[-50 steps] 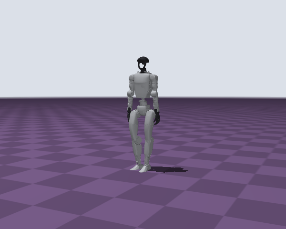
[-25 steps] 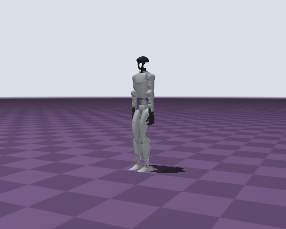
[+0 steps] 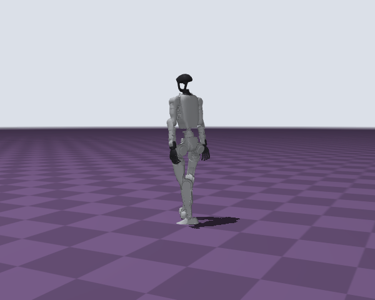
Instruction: Upper body actions
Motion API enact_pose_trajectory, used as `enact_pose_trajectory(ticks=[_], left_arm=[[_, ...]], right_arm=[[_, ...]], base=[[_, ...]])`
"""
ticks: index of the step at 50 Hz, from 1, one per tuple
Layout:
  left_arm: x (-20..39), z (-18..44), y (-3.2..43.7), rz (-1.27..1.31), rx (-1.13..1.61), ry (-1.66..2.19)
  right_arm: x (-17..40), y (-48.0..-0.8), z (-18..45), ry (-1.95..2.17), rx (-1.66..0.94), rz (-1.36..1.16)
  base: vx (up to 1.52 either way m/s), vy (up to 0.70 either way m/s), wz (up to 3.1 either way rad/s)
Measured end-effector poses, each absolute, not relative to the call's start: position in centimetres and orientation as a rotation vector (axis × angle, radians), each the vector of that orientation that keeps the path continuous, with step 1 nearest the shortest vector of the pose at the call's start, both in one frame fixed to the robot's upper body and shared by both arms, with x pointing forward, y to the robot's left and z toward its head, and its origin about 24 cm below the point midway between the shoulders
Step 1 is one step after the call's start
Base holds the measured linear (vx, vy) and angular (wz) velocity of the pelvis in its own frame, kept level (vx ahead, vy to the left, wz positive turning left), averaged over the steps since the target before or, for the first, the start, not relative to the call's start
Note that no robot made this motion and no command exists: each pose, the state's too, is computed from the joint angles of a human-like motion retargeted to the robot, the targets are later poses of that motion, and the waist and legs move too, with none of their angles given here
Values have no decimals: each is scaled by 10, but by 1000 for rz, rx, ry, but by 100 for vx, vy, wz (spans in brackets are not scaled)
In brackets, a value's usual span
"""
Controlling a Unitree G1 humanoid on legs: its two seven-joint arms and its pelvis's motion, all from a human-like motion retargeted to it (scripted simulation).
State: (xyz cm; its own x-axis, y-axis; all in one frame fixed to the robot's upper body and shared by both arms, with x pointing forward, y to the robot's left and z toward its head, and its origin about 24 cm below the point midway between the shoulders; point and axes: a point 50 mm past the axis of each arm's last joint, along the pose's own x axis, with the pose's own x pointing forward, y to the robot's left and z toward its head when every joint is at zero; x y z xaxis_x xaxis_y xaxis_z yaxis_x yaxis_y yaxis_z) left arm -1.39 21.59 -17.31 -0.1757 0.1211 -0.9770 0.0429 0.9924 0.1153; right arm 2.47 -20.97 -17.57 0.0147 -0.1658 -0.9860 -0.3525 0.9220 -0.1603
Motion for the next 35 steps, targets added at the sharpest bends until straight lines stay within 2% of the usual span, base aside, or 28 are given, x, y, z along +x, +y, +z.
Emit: enact_pose_trajectory(ticks=[10,22,27,35], left_arm=[[8,-175,214,64,132,1662],[34,-180,185,37,31,1547],[29,-181,176,29,-31,1521],[27,-181,177,33,12,1554]], right_arm=[[-2,-232,-170,1680,-352,-48],[-47,-207,-171,1829,-149,-88],[-27,-197,-175,1764,-216,44],[56,-184,-178,1449,-422,273]], base=[[-32,10,-260],[-4,-14,-79],[6,-17,-166],[3,-9,-182]])
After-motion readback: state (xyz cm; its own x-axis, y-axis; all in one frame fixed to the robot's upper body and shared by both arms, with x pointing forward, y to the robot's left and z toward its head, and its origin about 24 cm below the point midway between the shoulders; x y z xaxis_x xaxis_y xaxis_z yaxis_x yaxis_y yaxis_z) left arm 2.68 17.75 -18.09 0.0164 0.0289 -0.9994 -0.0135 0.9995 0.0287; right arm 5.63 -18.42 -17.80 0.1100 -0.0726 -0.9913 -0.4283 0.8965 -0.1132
